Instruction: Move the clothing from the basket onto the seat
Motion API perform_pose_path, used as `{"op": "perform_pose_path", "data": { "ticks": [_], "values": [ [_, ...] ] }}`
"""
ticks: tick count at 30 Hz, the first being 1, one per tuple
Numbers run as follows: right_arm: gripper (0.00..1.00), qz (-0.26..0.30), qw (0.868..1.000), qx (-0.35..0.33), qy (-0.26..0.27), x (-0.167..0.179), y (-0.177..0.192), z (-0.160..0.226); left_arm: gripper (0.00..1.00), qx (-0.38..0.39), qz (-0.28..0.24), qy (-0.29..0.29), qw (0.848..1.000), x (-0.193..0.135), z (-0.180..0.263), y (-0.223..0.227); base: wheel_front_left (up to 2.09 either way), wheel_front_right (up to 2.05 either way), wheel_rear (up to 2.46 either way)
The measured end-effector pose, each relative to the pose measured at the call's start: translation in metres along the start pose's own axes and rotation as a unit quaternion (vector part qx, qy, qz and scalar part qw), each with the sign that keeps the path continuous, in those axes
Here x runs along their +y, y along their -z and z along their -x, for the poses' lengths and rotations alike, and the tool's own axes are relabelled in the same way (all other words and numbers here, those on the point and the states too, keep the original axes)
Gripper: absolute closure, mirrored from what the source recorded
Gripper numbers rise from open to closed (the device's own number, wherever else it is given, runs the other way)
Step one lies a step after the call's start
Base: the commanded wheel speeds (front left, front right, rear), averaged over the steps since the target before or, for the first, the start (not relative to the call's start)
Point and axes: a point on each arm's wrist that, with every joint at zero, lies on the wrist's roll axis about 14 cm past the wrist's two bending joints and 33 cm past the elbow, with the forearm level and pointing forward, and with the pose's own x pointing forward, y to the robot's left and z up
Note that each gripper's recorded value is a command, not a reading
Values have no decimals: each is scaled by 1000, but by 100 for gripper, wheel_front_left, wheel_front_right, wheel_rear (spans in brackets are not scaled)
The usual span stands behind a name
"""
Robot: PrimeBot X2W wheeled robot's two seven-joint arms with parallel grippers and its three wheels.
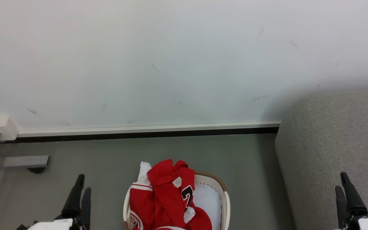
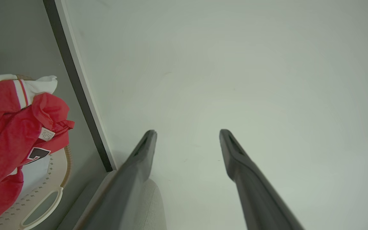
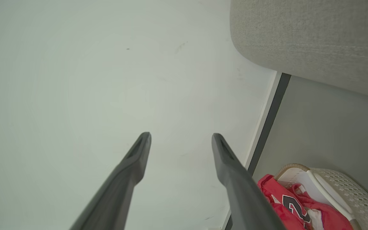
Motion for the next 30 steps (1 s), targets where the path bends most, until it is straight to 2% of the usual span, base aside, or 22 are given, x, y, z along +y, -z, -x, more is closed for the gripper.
{"op": "perform_pose_path", "data": {
  "ticks": [7,16,24,30],
  "values": [
    [0,54,999,-4,3,-1,1,2,0,-8,-25,-4,1000,2,0,0,0,0,0],
    [0,166,986,-1,-9,7,6,2,0,-6,-113,-10,994,4,1,4,0,0,0],
    [0,282,959,12,-12,7,10,4,0,-8,-210,-17,977,4,2,5,0,0,0],
    [0,341,940,16,-18,8,14,4,0,-5,-270,-22,962,7,5,8,0,0,0]
  ]
}}
